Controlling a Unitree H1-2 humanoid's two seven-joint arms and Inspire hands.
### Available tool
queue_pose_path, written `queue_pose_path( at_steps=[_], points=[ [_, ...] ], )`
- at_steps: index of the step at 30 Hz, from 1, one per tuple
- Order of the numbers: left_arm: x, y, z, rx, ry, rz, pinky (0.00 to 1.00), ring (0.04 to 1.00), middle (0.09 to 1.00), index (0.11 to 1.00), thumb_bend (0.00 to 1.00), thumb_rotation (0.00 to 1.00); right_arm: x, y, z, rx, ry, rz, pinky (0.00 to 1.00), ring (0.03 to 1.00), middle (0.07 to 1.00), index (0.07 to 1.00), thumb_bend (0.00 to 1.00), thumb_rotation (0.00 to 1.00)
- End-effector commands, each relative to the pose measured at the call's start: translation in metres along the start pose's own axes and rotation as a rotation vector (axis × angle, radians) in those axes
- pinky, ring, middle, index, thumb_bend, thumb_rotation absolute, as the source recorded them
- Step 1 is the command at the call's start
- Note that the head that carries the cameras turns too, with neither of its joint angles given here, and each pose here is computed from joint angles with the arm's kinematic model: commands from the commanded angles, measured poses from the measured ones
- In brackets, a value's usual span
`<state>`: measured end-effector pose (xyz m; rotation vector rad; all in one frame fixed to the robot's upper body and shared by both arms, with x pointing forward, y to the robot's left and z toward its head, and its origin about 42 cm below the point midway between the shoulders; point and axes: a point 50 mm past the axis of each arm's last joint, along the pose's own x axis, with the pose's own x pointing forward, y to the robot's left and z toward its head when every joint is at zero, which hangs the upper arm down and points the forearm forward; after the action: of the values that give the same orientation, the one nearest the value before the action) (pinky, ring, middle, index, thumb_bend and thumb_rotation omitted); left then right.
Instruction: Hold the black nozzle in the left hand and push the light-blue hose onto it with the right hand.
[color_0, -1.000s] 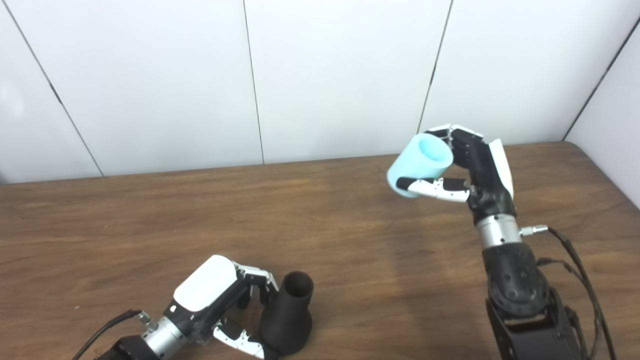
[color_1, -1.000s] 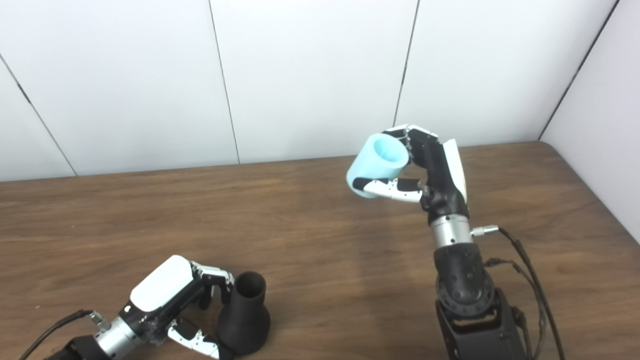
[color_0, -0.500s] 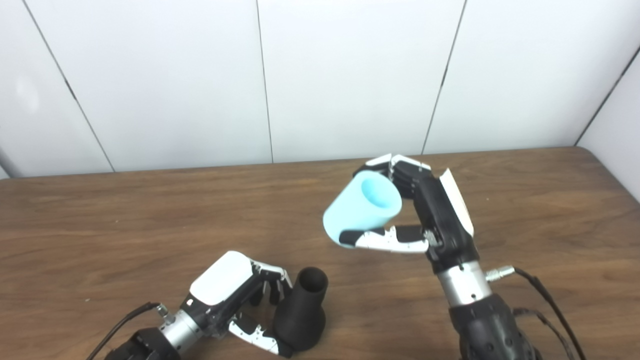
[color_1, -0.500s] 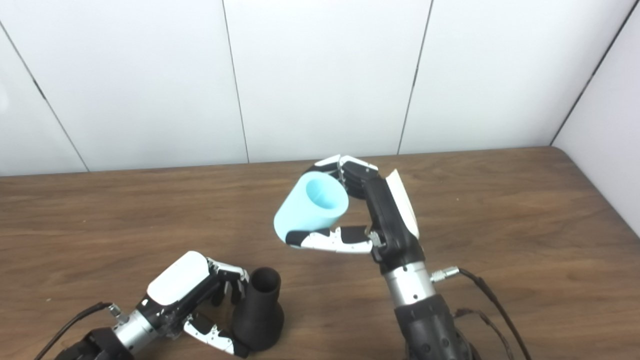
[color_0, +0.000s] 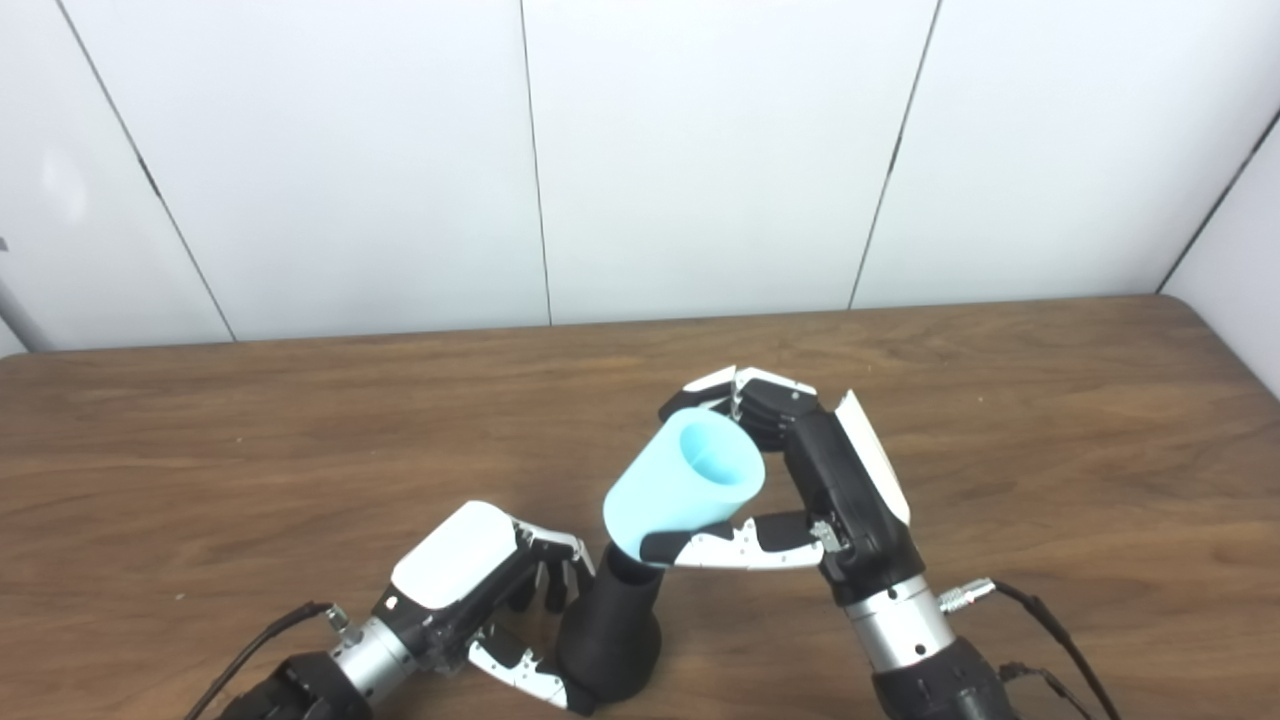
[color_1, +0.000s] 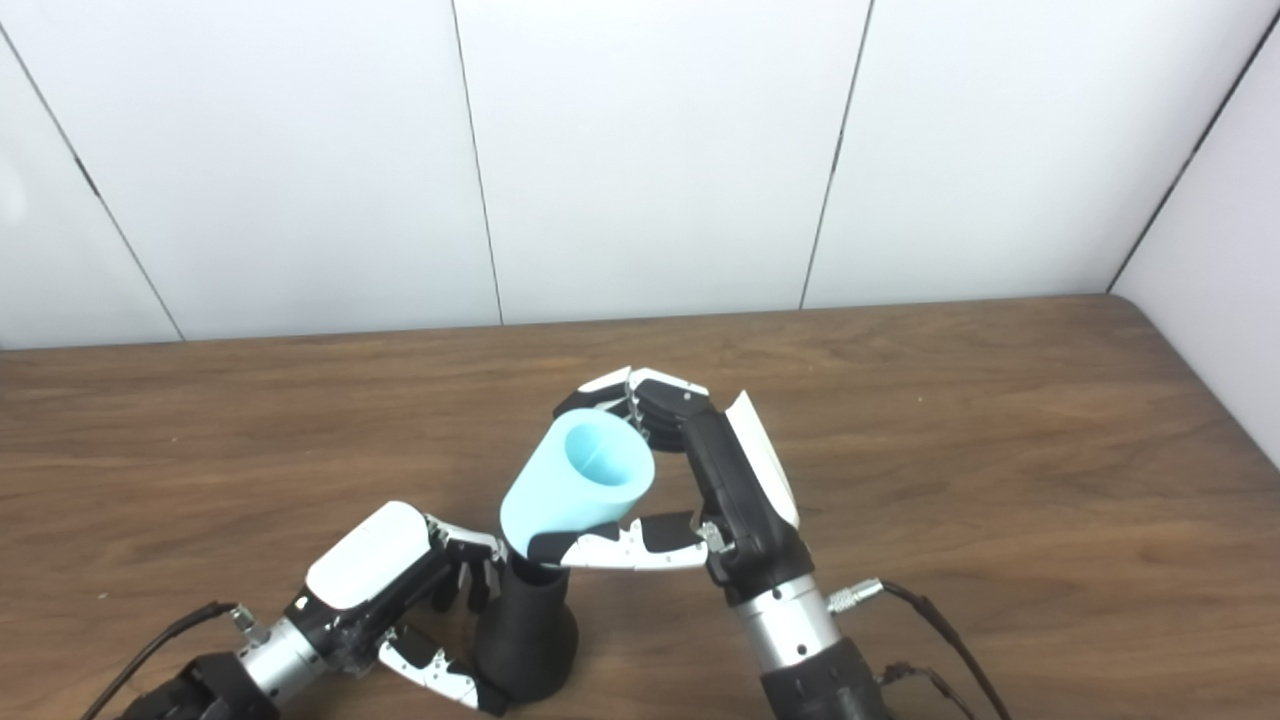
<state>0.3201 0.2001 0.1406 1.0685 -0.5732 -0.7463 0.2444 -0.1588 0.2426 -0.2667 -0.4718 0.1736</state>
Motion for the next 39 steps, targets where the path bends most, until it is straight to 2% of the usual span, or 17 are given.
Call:
queue_pose_path(
  at_steps=[1, 5, 10, 15, 19, 27, 31, 39],
  points=[
    [-0.007, -0.018, 0.007, -0.005, -0.022, -0.088, 0.55, 0.522, 0.500, 0.476, 0.52, 0.00, 0.001, -0.003, 0.013, -0.001, -0.069, 0.003, 0.21, 0.353, 0.479, 0.549, 0.51, 0.00],
    [-0.007, -0.017, 0.008, 0.000, -0.020, -0.094, 0.55, 0.522, 0.500, 0.476, 0.52, 0.00, -0.001, -0.001, 0.008, -0.006, -0.054, 0.030, 0.21, 0.354, 0.477, 0.554, 0.51, 0.00],
    [-0.008, -0.016, 0.009, 0.002, -0.022, -0.091, 0.55, 0.521, 0.500, 0.475, 0.52, 0.00, -0.005, 0.002, 0.004, -0.023, -0.031, 0.063, 0.16, 0.332, 0.455, 0.554, 0.50, 0.00],
    [-0.009, -0.015, 0.009, 0.004, -0.021, -0.094, 0.55, 0.521, 0.499, 0.477, 0.52, 0.00, -0.007, 0.002, 0.002, -0.045, -0.019, 0.079, 0.21, 0.358, 0.473, 0.552, 0.51, 0.00],
    [-0.010, -0.015, 0.009, 0.002, -0.023, -0.094, 0.55, 0.520, 0.497, 0.479, 0.52, 0.00, -0.007, 0.002, 0.000, -0.046, -0.018, 0.081, 0.21, 0.359, 0.474, 0.551, 0.51, 0.00],
    [-0.010, -0.016, 0.009, -0.001, -0.019, -0.093, 0.55, 0.518, 0.497, 0.479, 0.52, 0.00, -0.011, 0.007, -0.019, -0.099, -0.124, 0.081, 0.20, 0.350, 0.481, 0.553, 0.51, 0.00],
    [-0.010, -0.016, 0.010, 0.001, -0.018, -0.094, 0.55, 0.516, 0.495, 0.481, 0.52, 0.00, -0.010, 0.009, -0.024, -0.175, -0.197, 0.088, 0.26, 0.377, 0.502, 0.530, 0.51, 0.00],
    [-0.011, -0.016, 0.010, 0.000, -0.020, -0.095, 0.56, 0.516, 0.494, 0.482, 0.52, 0.00, -0.009, 0.011, -0.026, -0.223, -0.229, 0.095, 0.27, 0.385, 0.498, 0.527, 0.51, 0.00]
  ],
)
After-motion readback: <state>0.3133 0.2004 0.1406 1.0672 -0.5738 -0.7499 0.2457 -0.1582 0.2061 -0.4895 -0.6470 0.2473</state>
